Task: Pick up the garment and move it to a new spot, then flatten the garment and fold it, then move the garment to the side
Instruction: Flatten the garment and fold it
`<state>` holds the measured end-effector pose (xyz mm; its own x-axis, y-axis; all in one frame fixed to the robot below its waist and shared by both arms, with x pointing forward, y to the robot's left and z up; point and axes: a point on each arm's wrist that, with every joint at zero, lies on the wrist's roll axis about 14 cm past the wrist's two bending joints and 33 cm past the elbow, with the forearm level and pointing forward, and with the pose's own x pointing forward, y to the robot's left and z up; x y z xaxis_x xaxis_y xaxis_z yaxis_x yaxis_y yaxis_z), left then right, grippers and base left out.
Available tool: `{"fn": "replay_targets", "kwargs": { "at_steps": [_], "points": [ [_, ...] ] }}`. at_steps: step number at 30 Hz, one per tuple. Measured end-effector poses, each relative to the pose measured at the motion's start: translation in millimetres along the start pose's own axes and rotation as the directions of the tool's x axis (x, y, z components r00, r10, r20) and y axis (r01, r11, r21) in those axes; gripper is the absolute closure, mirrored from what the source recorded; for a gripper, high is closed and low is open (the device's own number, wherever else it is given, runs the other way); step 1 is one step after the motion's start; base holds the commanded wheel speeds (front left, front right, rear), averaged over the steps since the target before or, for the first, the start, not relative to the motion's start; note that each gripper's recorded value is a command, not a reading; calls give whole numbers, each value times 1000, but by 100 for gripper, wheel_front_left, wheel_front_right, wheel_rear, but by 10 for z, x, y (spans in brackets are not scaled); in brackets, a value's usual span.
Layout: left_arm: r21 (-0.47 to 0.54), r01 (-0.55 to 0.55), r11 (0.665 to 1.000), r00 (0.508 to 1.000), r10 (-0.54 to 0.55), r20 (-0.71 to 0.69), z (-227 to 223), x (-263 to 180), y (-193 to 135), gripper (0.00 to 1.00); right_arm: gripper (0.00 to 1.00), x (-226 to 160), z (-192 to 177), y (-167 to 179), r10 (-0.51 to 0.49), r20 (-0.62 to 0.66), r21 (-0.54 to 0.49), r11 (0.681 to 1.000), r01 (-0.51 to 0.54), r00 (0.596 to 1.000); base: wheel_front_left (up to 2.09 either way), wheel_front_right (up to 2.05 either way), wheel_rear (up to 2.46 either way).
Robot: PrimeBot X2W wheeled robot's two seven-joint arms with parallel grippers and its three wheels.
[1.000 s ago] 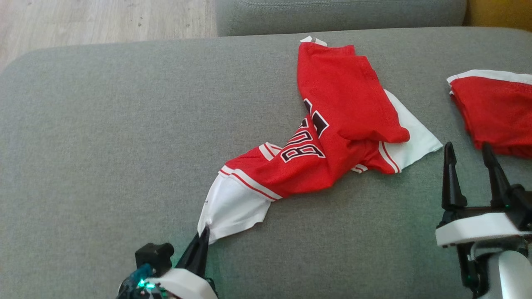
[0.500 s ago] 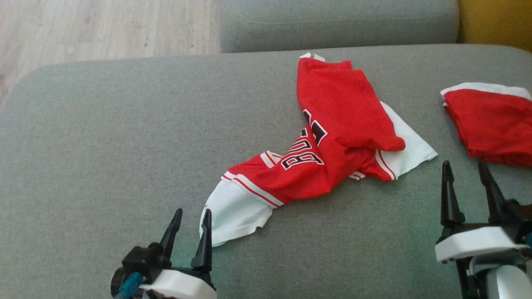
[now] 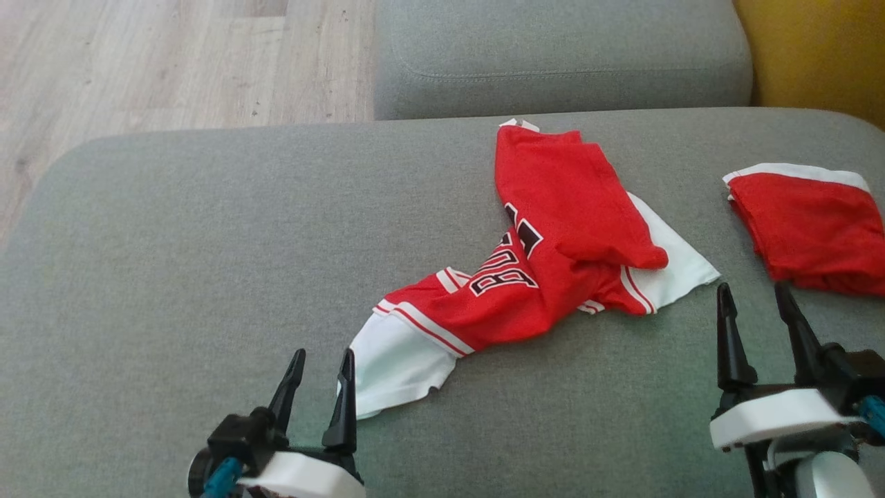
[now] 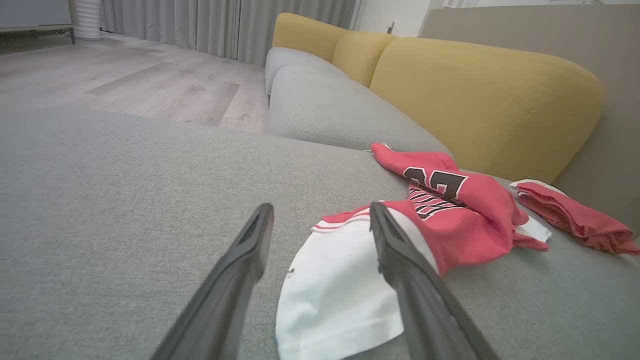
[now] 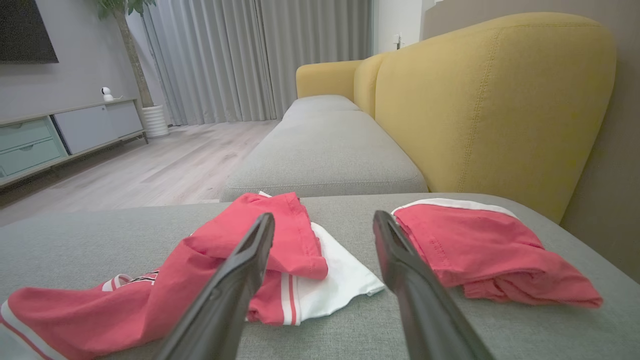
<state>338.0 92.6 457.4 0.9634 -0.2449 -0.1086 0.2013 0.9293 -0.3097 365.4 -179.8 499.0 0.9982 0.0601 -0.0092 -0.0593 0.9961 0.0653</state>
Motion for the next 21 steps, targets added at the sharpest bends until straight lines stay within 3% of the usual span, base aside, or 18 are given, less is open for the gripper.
{"fn": "replay_targets", "kwargs": {
  "at_steps": [6, 13, 21],
  "points": [
    [5, -12, 1000, 1000, 12, 3, 7, -14, 30, 0, 0, 13, -19, 21, 7, -5, 0, 1000, -7, 1000, 0, 0, 0],
    [-7, -29, 1000, 1000, 29, -2, -13, 23, 85, 0, 0, 200, -369, -81, -15, -145, -138, 990, -5, 989, 0, 0, 0],
    [-2, -75, 997, 997, 75, 12, 54, 102, 250, 0, 0, 639, -774, 33, 26, -298, -253, 962, -106, 954, 0, 0, 0]
  ]
}}
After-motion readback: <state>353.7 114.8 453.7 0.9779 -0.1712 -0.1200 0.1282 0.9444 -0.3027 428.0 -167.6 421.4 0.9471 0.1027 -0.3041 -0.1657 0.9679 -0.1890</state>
